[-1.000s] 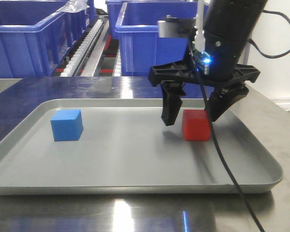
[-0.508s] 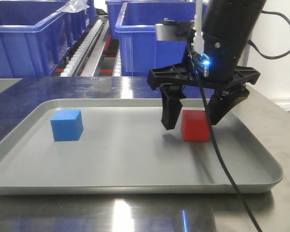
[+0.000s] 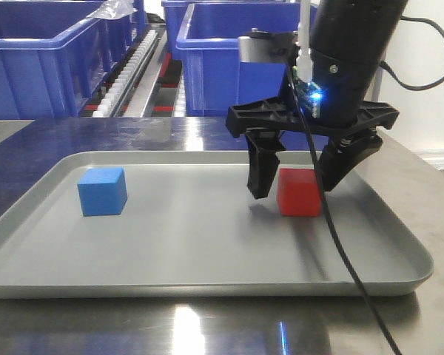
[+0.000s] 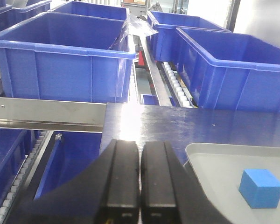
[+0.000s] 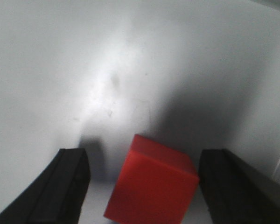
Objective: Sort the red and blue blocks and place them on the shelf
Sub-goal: 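Lower the right gripper around the red cube and close it, then lift the red cube up and away from the tray with the right gripper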
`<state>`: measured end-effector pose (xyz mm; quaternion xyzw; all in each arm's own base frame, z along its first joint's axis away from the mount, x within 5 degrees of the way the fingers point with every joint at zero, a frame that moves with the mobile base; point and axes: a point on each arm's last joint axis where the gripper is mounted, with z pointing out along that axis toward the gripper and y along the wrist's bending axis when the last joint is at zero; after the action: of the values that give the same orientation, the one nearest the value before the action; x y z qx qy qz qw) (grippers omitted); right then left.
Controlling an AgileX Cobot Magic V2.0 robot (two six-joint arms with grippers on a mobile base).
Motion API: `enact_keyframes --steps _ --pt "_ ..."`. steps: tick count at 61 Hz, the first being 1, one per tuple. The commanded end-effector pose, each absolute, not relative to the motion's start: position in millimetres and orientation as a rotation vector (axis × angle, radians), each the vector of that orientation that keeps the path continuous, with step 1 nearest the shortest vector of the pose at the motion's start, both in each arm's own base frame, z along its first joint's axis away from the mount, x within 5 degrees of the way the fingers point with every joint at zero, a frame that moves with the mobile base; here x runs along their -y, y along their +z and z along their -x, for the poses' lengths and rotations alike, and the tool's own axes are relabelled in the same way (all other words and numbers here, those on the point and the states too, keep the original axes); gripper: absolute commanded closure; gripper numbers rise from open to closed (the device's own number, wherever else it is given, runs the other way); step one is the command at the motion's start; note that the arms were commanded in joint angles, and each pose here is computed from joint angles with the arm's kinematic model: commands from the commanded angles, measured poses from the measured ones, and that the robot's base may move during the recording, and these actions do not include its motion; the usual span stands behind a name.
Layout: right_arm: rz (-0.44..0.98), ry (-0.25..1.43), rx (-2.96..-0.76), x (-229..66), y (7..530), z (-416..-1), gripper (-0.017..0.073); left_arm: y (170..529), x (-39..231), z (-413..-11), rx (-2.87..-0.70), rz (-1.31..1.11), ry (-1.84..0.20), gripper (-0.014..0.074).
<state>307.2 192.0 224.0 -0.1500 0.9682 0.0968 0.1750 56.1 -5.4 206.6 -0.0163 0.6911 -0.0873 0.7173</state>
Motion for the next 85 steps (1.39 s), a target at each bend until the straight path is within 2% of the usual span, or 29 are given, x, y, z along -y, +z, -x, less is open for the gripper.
enact_keyframes --steps 1,12,17,20,33,38,45,56,68,85 --pt "0.425 0.306 -2.648 -193 250 -309 -0.0034 202 6 -56 -1.464 0.037 -0.207 0.0462" --pt "0.426 0.305 -2.650 -192 250 -309 -0.0031 202 6 -56 -1.464 0.037 -0.207 0.0462" --pt "0.426 0.304 -2.652 -192 250 -308 0.0009 202 6 -56 -1.464 0.037 -0.207 0.0462" --pt "0.426 0.304 -2.653 -192 250 -308 0.0054 202 6 -56 -1.464 0.037 -0.207 0.0462" --pt "0.426 0.304 -2.652 -192 250 -308 0.0347 202 6 -56 -1.464 0.037 -0.207 0.0462" --pt "0.426 0.305 -2.650 -192 251 -308 0.0427 202 6 -56 -1.464 0.037 -0.207 0.0462" --pt "0.425 0.309 -2.638 -191 256 -306 0.0492 202 6 -56 -1.464 0.037 -0.207 0.0462" --pt "0.421 0.333 -2.541 -187 280 -301 0.0510 202 6 -56 -1.464 0.037 -0.207 0.0462" --pt "0.451 0.306 -2.309 -174 328 -290 0.0510 202 6 -56 -1.464 0.037 -0.207 0.0462" --pt "0.379 0.295 -2.083 -139 380 -269 0.0510 202 6 -56 -1.464 0.037 -0.207 0.0462"
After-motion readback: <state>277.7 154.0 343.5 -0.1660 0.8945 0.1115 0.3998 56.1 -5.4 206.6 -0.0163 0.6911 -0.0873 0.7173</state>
